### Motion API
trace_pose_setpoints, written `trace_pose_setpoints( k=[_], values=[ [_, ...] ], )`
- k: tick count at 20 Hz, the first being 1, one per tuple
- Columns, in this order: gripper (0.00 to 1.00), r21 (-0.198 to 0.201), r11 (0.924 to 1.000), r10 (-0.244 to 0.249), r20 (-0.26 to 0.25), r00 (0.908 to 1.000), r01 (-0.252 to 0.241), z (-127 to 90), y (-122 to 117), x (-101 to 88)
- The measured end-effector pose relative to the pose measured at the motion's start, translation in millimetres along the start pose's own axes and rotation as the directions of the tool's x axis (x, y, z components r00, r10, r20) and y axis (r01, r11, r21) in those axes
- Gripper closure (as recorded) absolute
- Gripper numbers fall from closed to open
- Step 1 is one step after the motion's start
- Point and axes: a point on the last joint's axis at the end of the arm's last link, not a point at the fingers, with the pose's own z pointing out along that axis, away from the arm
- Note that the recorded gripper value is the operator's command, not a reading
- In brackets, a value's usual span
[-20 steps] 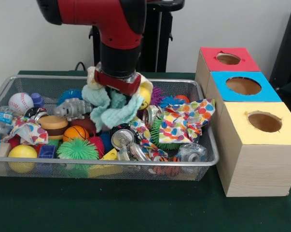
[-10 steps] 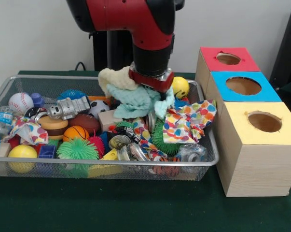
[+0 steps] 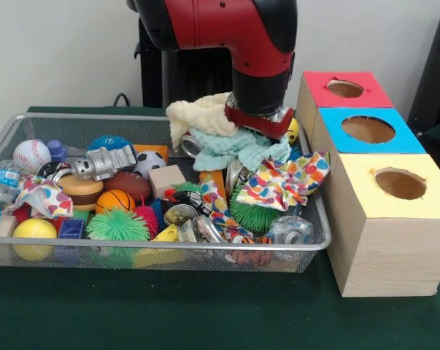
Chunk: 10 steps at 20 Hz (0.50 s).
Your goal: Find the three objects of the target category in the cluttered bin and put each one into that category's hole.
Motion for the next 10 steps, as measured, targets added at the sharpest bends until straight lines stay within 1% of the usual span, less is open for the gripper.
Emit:
trace_pose_setpoints(
  k=[2,5,6,7,10],
  values=[
    [0.0,0.021,0.9998,0.006,0.012,0.9999,-0.006,-2,-4,0.6],
    [0.0,0.06,0.9982,-0.003,0.046,0.9989,0.0,-12,-10,0.8],
    [0.0,0.067,0.9978,-0.006,0.053,0.9986,0.002,-14,-10,0.8],
    [0.0,0.099,0.9949,-0.025,0.082,0.9963,0.017,-26,-14,0.9],
    [0.0,0.139,0.9896,-0.055,0.12,0.9912,0.038,-46,-17,0.8]
  ],
)
